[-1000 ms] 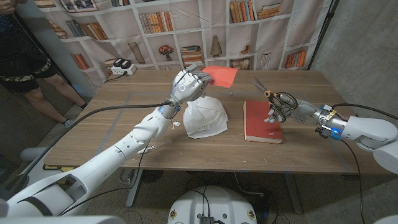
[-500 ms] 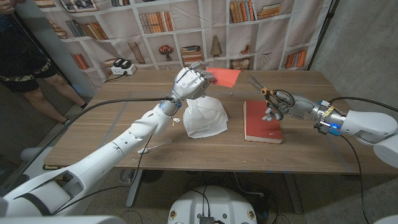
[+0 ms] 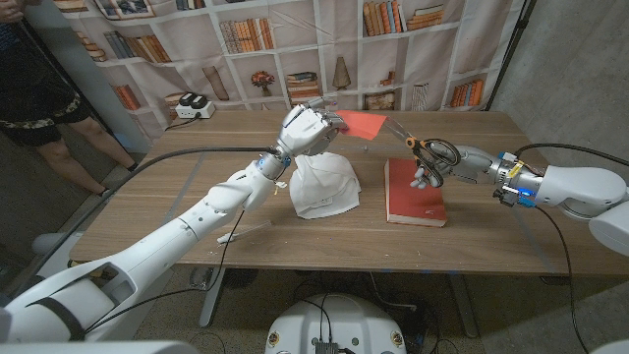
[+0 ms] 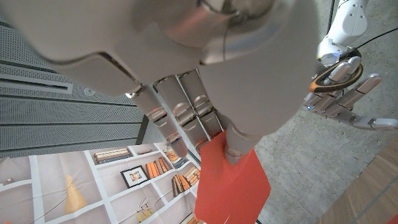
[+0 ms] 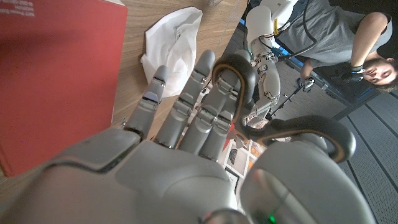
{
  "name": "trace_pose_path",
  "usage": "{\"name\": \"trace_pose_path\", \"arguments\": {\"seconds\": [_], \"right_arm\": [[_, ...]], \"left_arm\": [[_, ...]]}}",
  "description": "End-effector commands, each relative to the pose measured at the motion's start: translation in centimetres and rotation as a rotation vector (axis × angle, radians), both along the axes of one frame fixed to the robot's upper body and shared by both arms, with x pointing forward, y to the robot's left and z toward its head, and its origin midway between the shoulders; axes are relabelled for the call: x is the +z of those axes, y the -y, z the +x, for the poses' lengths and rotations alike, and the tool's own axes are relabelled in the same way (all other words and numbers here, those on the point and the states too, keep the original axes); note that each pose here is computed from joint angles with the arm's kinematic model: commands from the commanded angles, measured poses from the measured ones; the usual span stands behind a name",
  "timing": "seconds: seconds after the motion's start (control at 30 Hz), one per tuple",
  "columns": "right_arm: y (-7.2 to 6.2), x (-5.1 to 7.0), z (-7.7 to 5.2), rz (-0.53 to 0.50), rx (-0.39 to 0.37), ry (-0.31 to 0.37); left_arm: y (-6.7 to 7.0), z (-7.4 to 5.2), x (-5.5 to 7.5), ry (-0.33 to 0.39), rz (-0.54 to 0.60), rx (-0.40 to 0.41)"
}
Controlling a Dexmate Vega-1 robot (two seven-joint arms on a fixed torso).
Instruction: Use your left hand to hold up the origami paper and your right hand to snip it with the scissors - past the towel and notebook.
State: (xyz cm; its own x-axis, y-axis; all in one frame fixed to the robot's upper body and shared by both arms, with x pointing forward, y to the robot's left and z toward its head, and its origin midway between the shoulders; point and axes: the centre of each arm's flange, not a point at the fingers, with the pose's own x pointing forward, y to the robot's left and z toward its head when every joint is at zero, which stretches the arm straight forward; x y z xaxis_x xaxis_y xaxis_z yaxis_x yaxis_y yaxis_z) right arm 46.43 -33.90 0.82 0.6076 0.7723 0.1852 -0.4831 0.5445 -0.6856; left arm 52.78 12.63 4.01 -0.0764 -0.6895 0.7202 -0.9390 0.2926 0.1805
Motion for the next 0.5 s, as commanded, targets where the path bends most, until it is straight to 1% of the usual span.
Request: {"name": "trace_pose_path", "arguments": {"seconds": [0.03, 0.17, 0.27, 0.5], "right_arm": [[-1.52, 1.13, 0.15, -0.062, 0.022, 0.005], [-1.9, 1.33, 0.33, -0.073, 0.027, 0.004], [-2.15, 1.39, 0.56, -0.075, 0.03, 0.001], [-2.06, 1.19, 0.94, -0.066, 0.025, -0.007]], "left_arm": [[0.56, 0.25, -0.05, -0.018, 0.017, -0.02], [0.65, 0.33, 0.03, -0.019, 0.024, -0.026], [0.96, 0.33, 0.21, -0.018, 0.038, -0.037], [1.5, 0.32, 0.29, -0.023, 0.072, -0.035]]}}
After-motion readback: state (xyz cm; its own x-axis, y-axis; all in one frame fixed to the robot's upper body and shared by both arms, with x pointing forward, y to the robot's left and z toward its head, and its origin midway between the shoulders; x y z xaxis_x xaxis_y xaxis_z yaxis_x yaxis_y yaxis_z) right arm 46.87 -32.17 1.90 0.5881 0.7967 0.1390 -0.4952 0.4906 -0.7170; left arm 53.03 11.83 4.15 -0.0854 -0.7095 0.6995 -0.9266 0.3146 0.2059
